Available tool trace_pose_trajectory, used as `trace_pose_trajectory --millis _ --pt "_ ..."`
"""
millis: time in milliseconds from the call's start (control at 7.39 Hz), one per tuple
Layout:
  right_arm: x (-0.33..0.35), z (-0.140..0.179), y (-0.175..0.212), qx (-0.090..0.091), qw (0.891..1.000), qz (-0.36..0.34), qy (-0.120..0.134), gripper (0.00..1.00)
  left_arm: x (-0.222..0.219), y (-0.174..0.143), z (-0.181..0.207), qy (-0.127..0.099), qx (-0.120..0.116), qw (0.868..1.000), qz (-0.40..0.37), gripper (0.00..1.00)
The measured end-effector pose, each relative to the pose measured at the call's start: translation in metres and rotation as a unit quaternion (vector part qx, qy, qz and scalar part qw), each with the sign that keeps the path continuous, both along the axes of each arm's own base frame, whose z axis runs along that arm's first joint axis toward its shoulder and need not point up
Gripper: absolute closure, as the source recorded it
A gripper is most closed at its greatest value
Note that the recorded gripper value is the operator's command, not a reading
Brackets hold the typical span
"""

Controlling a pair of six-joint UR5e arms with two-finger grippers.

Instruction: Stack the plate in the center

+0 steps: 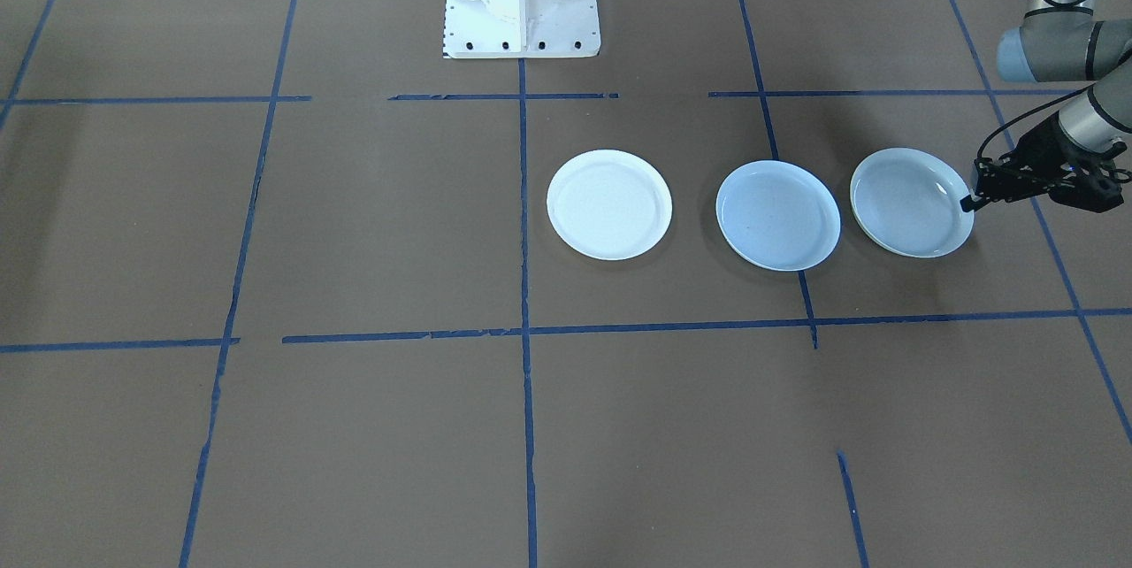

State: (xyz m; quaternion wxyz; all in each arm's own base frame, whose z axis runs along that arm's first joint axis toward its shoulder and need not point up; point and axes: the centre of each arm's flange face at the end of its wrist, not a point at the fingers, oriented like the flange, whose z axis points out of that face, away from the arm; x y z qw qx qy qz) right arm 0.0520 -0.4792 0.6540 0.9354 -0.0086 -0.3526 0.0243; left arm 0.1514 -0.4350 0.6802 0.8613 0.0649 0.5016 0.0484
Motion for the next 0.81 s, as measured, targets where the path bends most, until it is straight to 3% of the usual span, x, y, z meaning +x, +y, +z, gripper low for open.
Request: trace_pose_trajectory --millis 406,677,812 --pt "0.000 0.000 0.000 0.000 1.000 0.000 0.000 0.00 -0.055 0.001 0.002 0.034 0.020 0.999 0.006 1.00" --pt "0.000 0.000 0.000 0.000 1.000 0.000 0.000 0.00 -0.081 0.000 -0.011 0.061 0.010 0.998 -0.012 1.00" --pt "0.000 0.000 0.000 0.000 1.000 0.000 0.000 0.00 -0.084 -0.005 -0.026 0.066 -0.006 0.997 -0.033 1.00"
